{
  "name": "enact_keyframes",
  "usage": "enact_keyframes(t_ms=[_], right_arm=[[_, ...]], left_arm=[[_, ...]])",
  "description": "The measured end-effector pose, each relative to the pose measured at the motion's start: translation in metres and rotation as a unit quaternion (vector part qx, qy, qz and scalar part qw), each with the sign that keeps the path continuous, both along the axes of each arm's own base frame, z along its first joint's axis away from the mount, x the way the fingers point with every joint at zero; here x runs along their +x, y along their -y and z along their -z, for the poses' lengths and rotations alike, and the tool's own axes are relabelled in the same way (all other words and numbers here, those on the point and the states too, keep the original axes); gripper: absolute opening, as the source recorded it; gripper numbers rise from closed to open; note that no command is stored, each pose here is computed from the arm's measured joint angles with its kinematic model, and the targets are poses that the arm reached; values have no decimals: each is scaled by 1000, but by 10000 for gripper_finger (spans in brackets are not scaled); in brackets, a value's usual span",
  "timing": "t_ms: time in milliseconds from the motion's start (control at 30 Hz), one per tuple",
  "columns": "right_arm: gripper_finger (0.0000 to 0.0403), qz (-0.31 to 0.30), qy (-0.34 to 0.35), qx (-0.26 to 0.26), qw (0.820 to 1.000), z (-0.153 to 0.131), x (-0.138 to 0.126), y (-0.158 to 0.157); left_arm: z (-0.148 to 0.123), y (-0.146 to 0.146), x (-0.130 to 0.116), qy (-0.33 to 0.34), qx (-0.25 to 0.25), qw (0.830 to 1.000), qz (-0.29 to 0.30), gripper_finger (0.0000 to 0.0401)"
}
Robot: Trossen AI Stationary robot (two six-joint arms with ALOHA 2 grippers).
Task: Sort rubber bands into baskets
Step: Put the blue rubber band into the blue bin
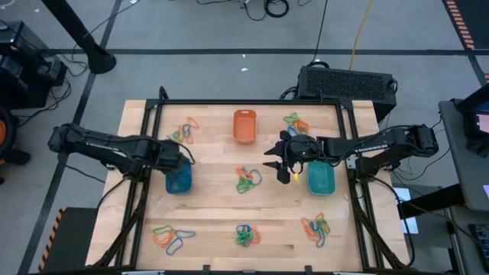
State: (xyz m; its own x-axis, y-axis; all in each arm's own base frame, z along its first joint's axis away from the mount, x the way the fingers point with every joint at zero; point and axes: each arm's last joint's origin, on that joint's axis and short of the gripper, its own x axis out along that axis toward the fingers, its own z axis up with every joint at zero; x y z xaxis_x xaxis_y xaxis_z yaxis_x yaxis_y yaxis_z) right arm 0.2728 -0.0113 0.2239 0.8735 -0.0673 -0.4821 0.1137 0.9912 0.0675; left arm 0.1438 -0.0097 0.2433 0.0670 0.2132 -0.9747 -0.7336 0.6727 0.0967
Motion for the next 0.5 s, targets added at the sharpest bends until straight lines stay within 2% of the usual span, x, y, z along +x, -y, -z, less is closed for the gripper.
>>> enact_keyframes(t_ms=[100,233,400,500], right_arm=[[181,10,0,-6,1000,0,0,1],[180,75,-2,-14,997,0,-2,12],[180,142,-46,9,989,7,-11,41],[180,197,-74,23,977,13,-20,66]], left_arm=[[-8,-1,7,36,38,998,18,77],[-9,3,22,113,94,987,62,77],[4,11,44,216,121,959,135,77],[14,13,55,282,137,935,167,77]])
